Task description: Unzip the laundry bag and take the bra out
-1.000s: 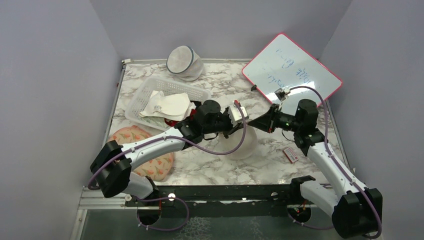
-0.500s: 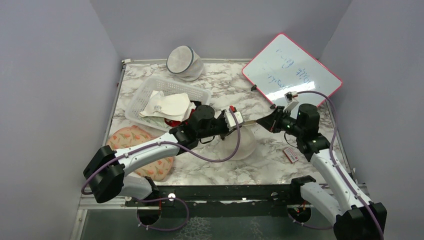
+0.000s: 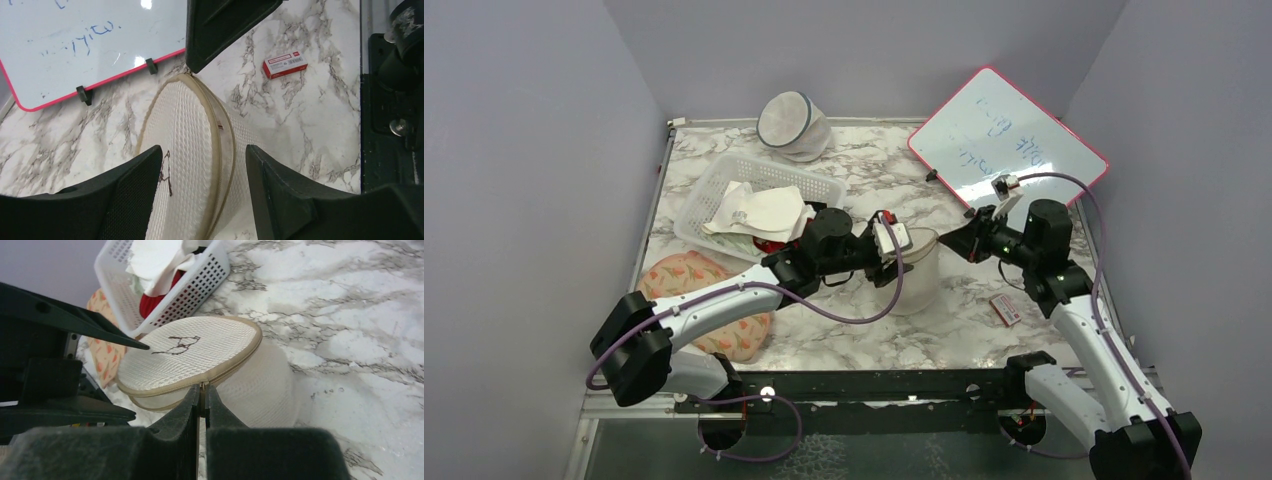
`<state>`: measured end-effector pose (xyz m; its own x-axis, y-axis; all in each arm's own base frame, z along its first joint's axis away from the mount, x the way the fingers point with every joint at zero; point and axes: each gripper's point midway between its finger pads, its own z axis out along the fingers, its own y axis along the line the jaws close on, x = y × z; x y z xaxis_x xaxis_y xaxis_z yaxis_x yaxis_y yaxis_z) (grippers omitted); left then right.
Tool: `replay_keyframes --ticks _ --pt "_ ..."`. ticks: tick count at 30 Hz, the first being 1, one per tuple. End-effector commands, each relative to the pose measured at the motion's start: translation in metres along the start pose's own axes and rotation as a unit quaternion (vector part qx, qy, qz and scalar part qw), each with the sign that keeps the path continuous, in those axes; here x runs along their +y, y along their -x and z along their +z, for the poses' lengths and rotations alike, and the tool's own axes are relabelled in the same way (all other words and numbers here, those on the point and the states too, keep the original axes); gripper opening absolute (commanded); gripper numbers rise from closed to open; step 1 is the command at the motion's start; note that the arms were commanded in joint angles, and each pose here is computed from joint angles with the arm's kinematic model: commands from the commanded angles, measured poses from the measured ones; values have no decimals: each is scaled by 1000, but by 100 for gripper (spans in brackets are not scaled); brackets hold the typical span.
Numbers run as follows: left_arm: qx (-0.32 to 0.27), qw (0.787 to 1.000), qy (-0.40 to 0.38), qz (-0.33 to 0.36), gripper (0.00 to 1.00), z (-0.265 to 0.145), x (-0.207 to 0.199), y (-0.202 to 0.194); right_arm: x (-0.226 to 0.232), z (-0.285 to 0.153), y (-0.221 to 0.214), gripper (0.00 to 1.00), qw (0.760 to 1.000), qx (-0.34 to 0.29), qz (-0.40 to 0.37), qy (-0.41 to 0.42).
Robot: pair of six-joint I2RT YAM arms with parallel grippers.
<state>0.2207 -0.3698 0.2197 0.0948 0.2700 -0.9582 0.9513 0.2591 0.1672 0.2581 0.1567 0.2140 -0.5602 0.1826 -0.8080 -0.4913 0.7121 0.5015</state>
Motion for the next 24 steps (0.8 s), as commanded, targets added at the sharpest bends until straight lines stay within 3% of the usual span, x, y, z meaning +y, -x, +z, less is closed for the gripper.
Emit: replay_keyframes --ticks 1,5,14,20,24 --pt "-43 998 -35 -15 56 2 -9 31 35 -8 13 1 996 2 -30 82" --pt "-43 998 -41 -35 54 6 -12 31 47 -8 18 1 994 1 -30 105" --pt "-29 997 -43 -53 31 14 -12 22 62 9 1 1 991 24 -29 126" --pt "-20 999 -23 -41 5 13 -5 18 65 10 1 1 990 23 -30 133" --pt "-19 999 -14 -34 0 11 -2 18 58 11 -3 1 992 25 -29 118"
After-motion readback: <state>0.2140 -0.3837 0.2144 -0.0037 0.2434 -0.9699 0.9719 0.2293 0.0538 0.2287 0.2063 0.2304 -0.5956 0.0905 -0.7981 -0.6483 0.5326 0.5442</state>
